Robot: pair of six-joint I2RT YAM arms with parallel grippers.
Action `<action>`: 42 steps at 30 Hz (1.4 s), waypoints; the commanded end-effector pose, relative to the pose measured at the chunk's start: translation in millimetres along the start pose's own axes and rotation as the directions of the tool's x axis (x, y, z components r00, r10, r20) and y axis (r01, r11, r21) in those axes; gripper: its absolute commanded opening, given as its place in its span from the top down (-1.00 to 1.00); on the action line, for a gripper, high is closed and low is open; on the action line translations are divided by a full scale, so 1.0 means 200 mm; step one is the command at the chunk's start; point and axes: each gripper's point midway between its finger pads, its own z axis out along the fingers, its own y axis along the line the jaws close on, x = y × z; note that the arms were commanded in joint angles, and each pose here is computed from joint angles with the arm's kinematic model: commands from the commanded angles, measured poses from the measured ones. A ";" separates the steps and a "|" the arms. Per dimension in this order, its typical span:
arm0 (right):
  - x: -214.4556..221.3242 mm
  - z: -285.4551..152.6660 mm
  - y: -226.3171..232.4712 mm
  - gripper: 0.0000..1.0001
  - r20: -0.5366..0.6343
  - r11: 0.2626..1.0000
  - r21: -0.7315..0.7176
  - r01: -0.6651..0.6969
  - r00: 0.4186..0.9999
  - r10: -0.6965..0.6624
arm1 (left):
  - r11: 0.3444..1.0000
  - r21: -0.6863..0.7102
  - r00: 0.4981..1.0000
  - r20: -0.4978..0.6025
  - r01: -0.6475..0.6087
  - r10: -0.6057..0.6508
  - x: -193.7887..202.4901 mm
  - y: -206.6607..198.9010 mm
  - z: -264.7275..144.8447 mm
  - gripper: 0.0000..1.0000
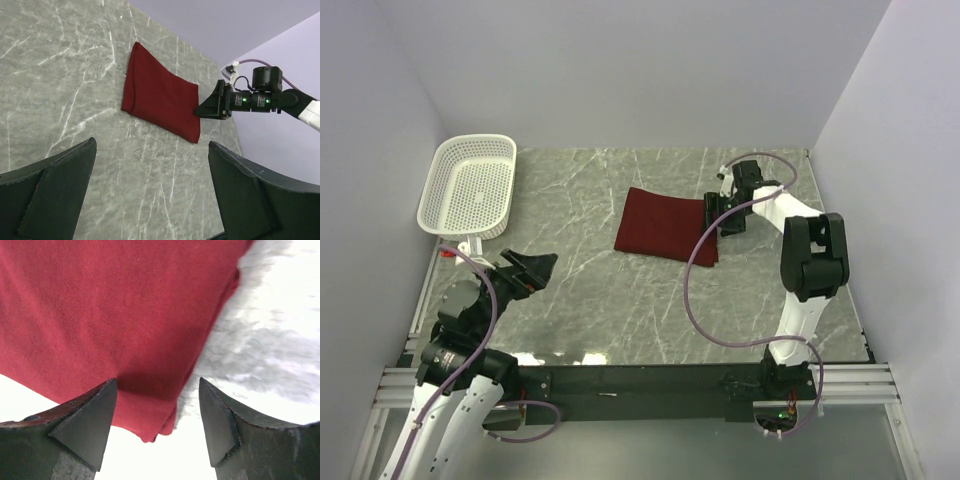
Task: Fold and stack the t-shirts
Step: Neatly place the folded tshirt to the corner
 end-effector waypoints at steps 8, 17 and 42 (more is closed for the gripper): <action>0.05 0.08 0.08 -0.07 -0.077 0.990 -0.137 -0.037 0.997 0.026 | 0.997 0.069 0.999 0.029 0.021 -0.023 -0.04 -0.08 -0.05 -0.99; -0.01 0.02 -0.14 1.00 -0.063 0.999 -0.014 -0.052 0.997 0.052 | 0.997 0.076 0.999 0.032 0.022 -0.024 -0.04 -0.08 -0.06 -0.99; -0.31 -0.67 -1.36 -0.49 0.024 0.845 0.534 0.025 0.999 -0.045 | 0.994 0.106 0.999 0.028 0.018 -0.021 -0.04 -0.11 -0.08 -0.99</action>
